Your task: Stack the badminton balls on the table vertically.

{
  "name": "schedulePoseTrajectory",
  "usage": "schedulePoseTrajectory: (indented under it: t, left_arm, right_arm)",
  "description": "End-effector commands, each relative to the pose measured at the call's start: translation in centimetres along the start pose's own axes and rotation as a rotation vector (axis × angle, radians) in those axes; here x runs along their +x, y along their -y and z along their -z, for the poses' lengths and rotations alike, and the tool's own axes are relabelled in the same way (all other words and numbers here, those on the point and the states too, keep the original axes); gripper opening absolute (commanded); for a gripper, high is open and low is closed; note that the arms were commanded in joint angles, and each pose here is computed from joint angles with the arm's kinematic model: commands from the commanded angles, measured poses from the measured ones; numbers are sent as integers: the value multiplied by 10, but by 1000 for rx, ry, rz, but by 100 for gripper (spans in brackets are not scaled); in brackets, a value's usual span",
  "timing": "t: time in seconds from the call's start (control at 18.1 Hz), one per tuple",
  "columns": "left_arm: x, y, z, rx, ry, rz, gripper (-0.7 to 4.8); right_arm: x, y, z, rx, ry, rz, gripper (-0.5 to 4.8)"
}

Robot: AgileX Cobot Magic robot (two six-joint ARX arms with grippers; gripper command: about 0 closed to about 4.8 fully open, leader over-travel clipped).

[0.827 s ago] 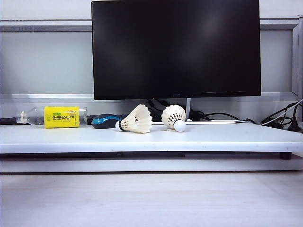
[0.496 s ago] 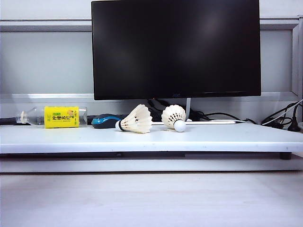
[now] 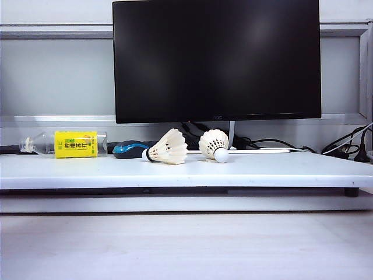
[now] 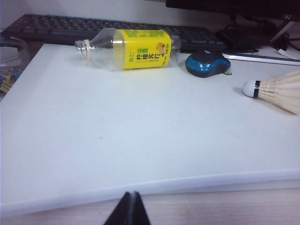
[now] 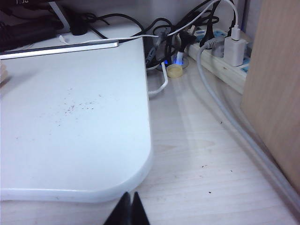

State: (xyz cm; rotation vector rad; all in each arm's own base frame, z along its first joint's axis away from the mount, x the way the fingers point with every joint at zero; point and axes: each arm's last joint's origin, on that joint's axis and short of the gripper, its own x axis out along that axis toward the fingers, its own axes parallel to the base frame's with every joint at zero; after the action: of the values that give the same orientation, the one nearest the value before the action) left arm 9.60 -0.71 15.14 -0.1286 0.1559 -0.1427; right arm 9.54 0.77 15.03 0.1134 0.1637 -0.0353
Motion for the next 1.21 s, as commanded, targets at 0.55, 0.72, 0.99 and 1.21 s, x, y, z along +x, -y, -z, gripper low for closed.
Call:
schedulePoseTrajectory:
  t: [0.55,0.72,0.99,1.21]
  left_arm:
    - [0,0,2,-7,-9,4,-2]
    - [0,0,1,-86,-7,6,-2]
    - [0,2,1,-166,-17,59,-2]
    - [0,2,0,-242,-10,61,-2]
  right_arm:
    - [0,0,0,9,-2,1,-5]
    - [0,-1,0,212,-12,-37,-5]
    - [-1,-5,-3,281,-14,-163,-5]
    - [-1,-8,-3,289,-33,-254,0]
